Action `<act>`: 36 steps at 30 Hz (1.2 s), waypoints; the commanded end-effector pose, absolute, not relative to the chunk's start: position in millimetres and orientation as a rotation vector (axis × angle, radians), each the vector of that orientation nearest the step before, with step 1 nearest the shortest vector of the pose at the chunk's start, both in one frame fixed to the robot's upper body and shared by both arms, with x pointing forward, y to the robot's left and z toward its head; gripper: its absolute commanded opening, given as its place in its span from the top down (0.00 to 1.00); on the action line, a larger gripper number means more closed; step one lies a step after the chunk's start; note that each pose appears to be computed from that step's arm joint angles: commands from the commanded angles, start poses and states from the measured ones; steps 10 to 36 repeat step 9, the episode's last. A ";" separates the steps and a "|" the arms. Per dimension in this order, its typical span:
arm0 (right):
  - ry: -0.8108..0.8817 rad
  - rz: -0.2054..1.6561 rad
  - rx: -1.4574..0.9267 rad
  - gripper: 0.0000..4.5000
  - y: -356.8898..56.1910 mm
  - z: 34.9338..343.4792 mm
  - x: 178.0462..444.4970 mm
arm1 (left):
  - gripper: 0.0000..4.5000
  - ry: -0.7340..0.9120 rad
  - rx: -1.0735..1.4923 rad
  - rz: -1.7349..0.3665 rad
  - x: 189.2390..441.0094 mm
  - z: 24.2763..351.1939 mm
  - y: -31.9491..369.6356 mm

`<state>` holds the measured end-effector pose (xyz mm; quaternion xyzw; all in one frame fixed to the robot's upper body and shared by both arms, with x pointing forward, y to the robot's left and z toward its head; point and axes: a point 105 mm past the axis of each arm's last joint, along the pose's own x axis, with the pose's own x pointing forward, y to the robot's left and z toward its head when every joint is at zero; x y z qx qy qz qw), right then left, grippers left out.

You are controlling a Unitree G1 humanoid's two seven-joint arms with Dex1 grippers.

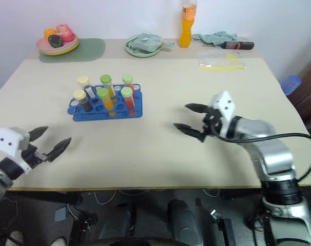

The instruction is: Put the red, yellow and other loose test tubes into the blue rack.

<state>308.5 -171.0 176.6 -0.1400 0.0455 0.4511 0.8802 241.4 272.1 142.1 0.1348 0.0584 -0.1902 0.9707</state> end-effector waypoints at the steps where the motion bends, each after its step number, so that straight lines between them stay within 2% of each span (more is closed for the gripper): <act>1: 0.127 0.885 -0.313 0.06 -194.0 174.3 306.2 | 0.01 0.093 0.301 -0.412 240.5 150.0 267.4; 9: 0.159 0.873 -0.340 0.06 -201.7 165.9 304.5 | 0.01 0.088 0.262 -0.430 246.2 140.4 251.1; 36: 0.159 0.873 -0.340 0.06 -201.7 165.9 304.5 | 0.01 0.088 0.262 -0.430 246.2 140.4 251.1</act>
